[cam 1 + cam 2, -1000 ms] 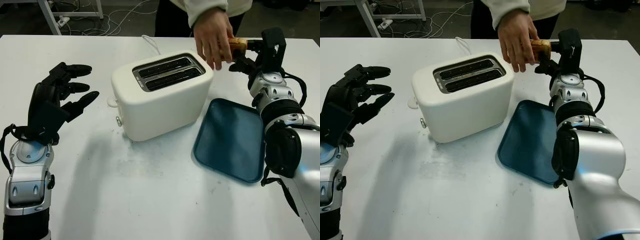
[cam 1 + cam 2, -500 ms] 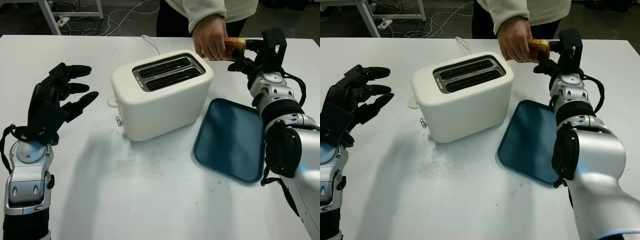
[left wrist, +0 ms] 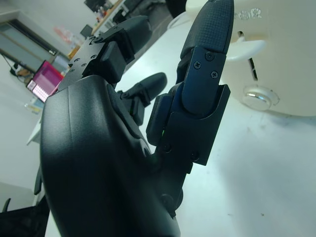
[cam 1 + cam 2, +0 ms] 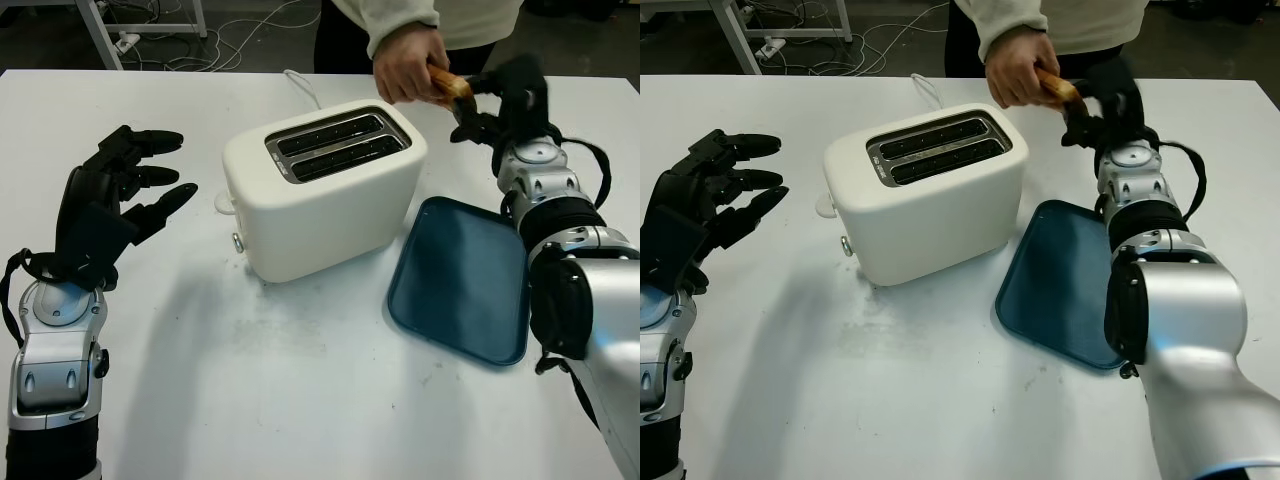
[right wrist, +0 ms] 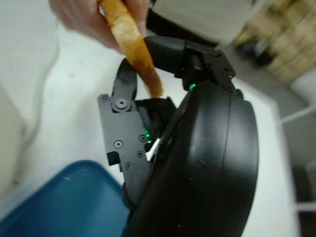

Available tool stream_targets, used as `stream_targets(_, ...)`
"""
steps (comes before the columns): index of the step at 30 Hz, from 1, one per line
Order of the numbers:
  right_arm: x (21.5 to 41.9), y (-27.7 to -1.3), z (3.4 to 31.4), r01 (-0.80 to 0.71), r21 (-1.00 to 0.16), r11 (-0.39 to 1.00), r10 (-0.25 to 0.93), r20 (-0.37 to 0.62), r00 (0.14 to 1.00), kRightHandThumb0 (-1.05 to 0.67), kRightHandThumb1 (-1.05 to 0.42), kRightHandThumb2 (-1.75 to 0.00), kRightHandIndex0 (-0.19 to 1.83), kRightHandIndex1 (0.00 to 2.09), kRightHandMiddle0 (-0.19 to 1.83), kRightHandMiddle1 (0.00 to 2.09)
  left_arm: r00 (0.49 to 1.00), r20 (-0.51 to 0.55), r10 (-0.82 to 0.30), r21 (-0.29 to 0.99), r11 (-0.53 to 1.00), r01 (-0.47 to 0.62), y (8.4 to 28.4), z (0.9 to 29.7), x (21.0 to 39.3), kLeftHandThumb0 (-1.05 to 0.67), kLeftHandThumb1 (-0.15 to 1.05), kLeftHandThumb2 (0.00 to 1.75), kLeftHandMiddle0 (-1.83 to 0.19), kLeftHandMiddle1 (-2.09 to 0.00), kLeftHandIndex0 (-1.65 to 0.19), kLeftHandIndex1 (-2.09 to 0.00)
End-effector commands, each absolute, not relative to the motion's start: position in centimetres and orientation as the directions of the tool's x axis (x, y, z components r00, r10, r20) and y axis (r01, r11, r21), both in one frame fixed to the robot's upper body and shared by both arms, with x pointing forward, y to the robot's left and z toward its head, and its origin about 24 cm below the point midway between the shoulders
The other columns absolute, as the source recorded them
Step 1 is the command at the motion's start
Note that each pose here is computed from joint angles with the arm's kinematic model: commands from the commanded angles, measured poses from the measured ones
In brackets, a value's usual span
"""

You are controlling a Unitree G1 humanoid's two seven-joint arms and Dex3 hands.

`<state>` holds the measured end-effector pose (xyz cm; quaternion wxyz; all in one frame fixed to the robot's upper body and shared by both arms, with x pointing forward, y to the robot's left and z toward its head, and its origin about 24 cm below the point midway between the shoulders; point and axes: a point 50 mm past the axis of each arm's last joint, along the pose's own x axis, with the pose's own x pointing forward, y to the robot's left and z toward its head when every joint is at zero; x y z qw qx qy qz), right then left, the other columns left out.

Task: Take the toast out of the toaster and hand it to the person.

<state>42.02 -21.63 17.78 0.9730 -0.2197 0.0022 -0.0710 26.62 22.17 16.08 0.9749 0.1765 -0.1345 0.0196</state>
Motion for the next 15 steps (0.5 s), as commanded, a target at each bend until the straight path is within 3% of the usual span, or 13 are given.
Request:
stream_targets(1,41.8,-21.8,17.8,0.127,-0.512,0.850,-0.110,0.064,0.992,-0.52,-0.92,-0.33,0.71,1.59,0.59,1.46,0.958,0.288,-0.016,0.331,0.940,-0.084,22.1,16.2,26.5,-0.87,0.92,0.10,-0.31,-1.02,-0.34,-0.78)
stream_targets(2,41.8,-21.7,17.9,0.089,-0.537,0.839,-0.073,0.050,0.996,-0.60,-0.92,-0.35,0.72,1.23,0.62,1.11,0.958,0.287,-0.017,0.331,0.940,-0.083,22.0,16.2,26.5,-0.87,0.92,0.10,-0.31,-1.02,-0.34,-0.78)
stream_targets(3,41.8,-21.6,17.9,0.054,-0.549,0.834,-0.042,0.034,0.999,-0.66,-0.92,-0.42,0.63,0.73,0.56,0.61,0.958,0.286,-0.017,0.330,0.940,-0.081,22.0,16.1,26.5,-0.87,0.92,0.10,-0.31,-1.02,-0.34,-0.78)
stream_targets(4,41.7,-21.6,17.8,0.012,-0.575,0.818,-0.001,0.018,1.000,-0.68,-0.92,-0.45,0.57,0.45,0.52,0.36,0.958,0.285,-0.018,0.329,0.941,-0.081,22.0,16.1,26.5,-0.87,0.92,0.10,-0.31,-1.02,-0.34,-0.78)
stream_targets(6,41.5,-21.7,17.4,-0.039,-0.602,0.797,0.058,0.013,0.998,-0.70,-0.92,-0.50,0.45,0.18,0.45,0.12,0.959,0.285,-0.016,0.330,0.941,-0.082,22.1,16.0,26.5,-0.87,0.92,0.11,-0.31,-1.03,-0.34,-0.78)
stream_targets(7,41.3,-21.8,17.2,-0.047,-0.606,0.794,0.077,0.024,0.997,-0.71,-0.92,-0.50,0.53,0.18,0.47,0.08,0.959,0.285,-0.014,0.325,0.942,-0.082,22.1,15.9,26.5,-0.86,0.92,0.11,-0.31,-1.03,-0.34,-0.78)
stream_targets(8,41.1,-21.9,16.9,-0.050,-0.605,0.795,0.090,0.036,0.995,-0.70,-0.92,-0.49,0.48,0.62,0.50,0.06,0.959,0.284,-0.012,0.323,0.943,-0.083,22.1,15.9,26.4,-0.86,0.92,0.10,-0.31,-1.03,-0.34,-0.78)
stream_targets(9,40.8,-22.0,16.7,-0.051,-0.606,0.794,0.101,0.049,0.994,-0.69,-0.92,-0.50,0.28,0.77,0.48,0.03,0.959,0.284,-0.011,0.321,0.943,-0.085,22.1,15.9,26.4,-0.86,0.92,0.10,-0.31,-1.03,-0.34,-0.78)
stream_targets(12,39.9,-22.4,16.2,-0.054,-0.623,0.781,0.136,0.086,0.987,-0.66,-0.92,-0.53,0.27,0.55,0.51,0.01,0.959,0.283,-0.004,0.314,0.945,-0.089,22.0,15.8,26.3,-0.86,0.92,0.11,-0.31,-1.03,-0.34,-0.79)
stream_targets(15,37.9,-22.8,15.6,-0.048,-0.611,0.790,0.163,0.135,0.977,-0.64,-0.92,-0.57,0.32,0.38,0.41,0.00,0.957,0.289,0.005,0.302,0.948,-0.096,22.1,15.8,26.2,-0.87,0.92,0.10,-0.32,-1.02,-0.35,-0.78)
